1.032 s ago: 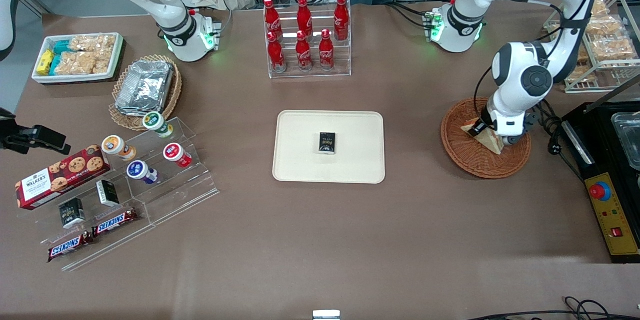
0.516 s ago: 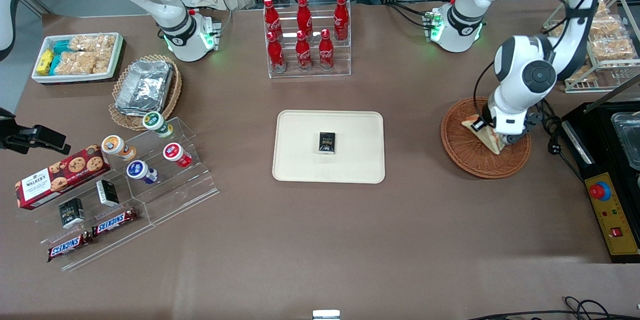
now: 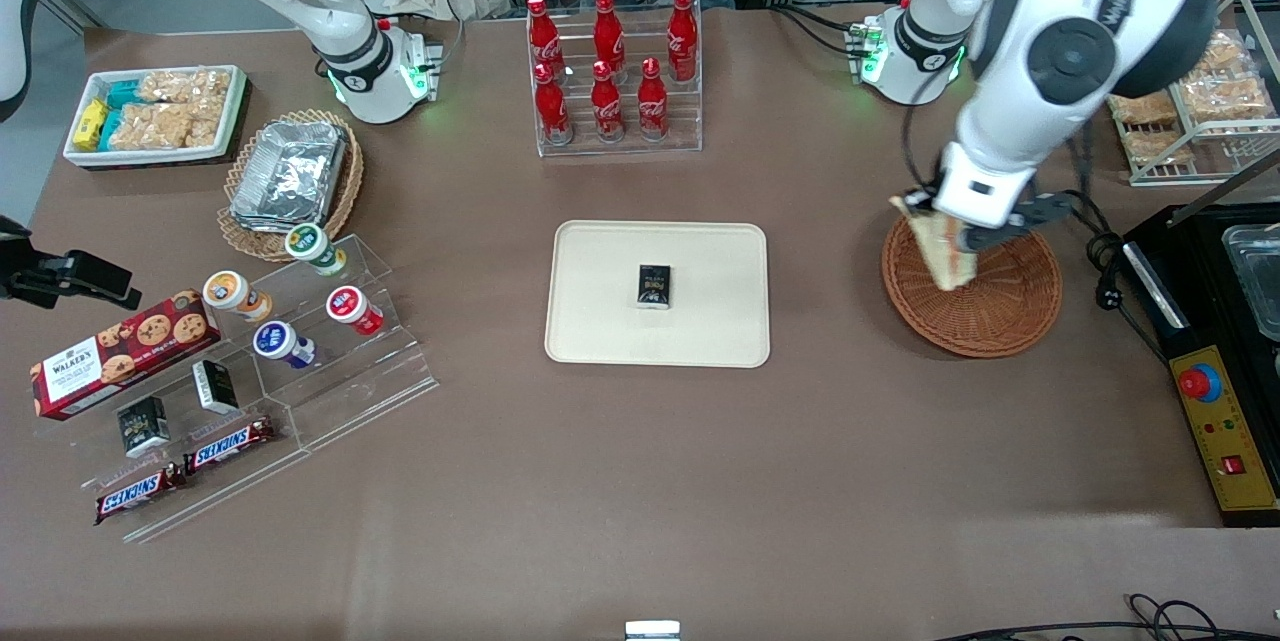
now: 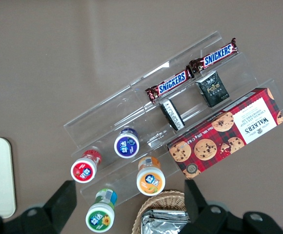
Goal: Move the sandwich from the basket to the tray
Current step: 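Lift the sandwich and carry it over the white tray, then lower the sandwich onto the tray beside the black box and release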
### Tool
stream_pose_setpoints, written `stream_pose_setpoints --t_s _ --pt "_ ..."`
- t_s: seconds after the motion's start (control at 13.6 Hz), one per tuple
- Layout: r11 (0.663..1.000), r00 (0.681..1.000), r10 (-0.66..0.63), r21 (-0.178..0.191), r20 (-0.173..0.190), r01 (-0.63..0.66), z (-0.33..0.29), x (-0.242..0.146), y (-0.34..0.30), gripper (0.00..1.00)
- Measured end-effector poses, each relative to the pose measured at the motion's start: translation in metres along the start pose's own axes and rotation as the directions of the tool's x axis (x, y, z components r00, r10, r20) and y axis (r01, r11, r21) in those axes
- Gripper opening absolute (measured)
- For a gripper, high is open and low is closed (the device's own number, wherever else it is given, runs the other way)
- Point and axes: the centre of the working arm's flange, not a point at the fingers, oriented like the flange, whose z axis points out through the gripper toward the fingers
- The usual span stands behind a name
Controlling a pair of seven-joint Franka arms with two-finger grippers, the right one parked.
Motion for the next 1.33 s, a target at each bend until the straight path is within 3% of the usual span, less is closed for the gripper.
stream_pose_setpoints --t_s 0.15,0.52,0.74,1.03,1.33 --pt "0.997 0.998 0.063 -0.043 -0.013 -0.064 0.006 -0.017 0.038 0.22" --pt "0.952 0.955 0.291 -0.084 -0.052 -0.294 0.092 -0.065 0.148 0.22" --pt "0.913 0.911 0.398 -0.055 -0.105 -0.405 0.165 -0.071 0.181 0.22" --pt "0.906 0.897 0.423 0.045 -0.128 -0.421 0.235 -0.078 0.192 0.22" --pt "0.908 0.898 0.42 0.051 -0.129 -0.417 0.239 -0.077 0.192 0.21"
